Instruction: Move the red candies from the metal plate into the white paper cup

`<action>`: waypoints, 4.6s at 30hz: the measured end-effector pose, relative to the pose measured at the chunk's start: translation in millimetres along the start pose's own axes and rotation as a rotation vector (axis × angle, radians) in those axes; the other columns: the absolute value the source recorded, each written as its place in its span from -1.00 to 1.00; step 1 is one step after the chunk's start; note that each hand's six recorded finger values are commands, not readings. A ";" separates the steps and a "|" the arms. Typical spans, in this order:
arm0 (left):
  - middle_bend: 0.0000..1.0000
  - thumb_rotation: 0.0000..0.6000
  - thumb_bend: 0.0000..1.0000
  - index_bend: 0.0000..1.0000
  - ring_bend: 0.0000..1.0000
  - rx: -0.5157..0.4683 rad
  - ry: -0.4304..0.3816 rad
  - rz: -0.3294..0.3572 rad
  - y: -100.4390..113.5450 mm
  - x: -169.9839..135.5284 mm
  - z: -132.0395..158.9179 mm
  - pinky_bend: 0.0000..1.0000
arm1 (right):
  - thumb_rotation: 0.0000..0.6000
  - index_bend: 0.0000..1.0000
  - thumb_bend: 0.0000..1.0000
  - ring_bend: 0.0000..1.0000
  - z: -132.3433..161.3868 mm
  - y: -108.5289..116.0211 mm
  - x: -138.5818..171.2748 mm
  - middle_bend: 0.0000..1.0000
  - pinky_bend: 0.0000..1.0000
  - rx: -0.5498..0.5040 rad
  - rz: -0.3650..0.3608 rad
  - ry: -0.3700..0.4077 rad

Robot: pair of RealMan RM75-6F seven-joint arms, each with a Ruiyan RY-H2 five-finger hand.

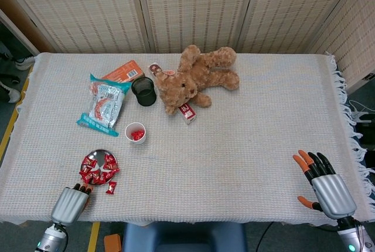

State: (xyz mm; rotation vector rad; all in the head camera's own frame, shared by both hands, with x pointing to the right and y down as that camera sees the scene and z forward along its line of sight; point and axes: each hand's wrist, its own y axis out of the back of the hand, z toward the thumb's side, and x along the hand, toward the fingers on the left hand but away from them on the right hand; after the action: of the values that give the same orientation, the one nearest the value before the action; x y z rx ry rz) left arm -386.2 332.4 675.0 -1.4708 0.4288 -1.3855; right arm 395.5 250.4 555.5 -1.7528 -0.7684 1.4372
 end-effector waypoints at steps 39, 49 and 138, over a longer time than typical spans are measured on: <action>0.07 1.00 -0.17 0.05 0.00 -0.109 -0.193 0.295 133.0 225.4 82.3 0.95 | 1.00 -1.00 -0.90 -1.00 -21.9 -3.8 -14.5 -1.00 -1.00 0.002 0.020 -0.104; 0.01 1.00 -0.18 -0.09 -0.09 -0.132 -0.126 0.210 118.1 245.1 62.2 0.95 | 1.00 -1.00 -0.90 -1.00 -20.7 -5.7 -16.3 -1.00 -1.00 0.008 0.023 -0.105; 0.15 1.00 -0.20 0.02 0.07 -0.016 -0.191 0.107 25.6 38.7 42.4 0.99 | 1.00 -1.00 -0.90 -1.00 3.9 -8.5 -1.1 -1.00 -1.00 0.003 0.040 0.010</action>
State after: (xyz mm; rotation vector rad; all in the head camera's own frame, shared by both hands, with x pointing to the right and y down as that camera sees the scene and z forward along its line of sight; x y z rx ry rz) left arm -328.5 308.4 681.9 -1.5545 0.3918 -1.1480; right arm 391.5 254.8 562.8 -1.7809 -0.7297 1.4541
